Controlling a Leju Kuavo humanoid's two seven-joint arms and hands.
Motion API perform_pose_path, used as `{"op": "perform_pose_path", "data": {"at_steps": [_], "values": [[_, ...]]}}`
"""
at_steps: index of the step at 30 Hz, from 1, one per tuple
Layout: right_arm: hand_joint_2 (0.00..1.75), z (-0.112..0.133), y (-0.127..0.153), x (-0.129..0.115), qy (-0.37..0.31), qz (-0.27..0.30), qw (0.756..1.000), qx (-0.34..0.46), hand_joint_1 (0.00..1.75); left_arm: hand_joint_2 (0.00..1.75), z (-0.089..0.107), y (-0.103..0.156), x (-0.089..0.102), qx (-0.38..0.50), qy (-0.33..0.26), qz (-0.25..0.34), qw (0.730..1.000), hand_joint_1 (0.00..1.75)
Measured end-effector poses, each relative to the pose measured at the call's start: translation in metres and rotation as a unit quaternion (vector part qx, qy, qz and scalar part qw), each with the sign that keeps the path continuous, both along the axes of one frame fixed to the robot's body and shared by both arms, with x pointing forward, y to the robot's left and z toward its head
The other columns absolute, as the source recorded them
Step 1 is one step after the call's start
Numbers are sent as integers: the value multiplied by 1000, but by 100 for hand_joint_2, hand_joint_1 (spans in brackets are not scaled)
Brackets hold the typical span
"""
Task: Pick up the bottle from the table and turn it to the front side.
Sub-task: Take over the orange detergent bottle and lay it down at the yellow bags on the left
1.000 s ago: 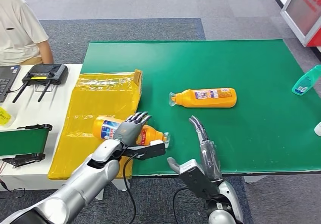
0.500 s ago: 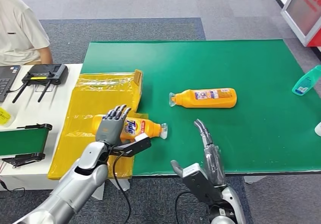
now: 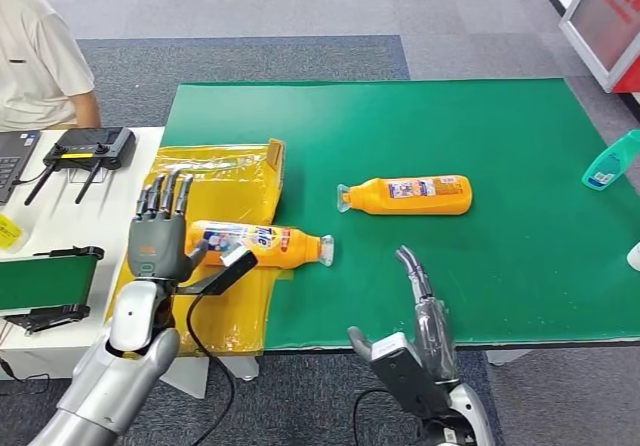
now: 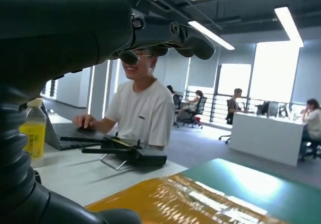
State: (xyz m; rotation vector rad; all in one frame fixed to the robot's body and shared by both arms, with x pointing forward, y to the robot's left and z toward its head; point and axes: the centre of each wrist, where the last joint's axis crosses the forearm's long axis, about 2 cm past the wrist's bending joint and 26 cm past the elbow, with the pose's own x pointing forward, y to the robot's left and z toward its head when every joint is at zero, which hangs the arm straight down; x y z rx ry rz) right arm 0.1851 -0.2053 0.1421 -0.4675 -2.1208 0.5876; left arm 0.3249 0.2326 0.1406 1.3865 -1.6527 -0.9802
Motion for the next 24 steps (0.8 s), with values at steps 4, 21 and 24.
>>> {"op": "perform_pose_path", "data": {"at_steps": [4,21,24], "values": [[175,0,-1,-7,0,-22,1000,0,0,175,17,3,-21,-193,-25,-81,977,0],[175,-4,-23,-28,89,0,986,140,0,175,13,-6,-129,-511,36,-299,805,0],[175,-5,-34,-32,98,4,983,153,0,175,9,-7,-140,-495,30,-283,821,0]]}}
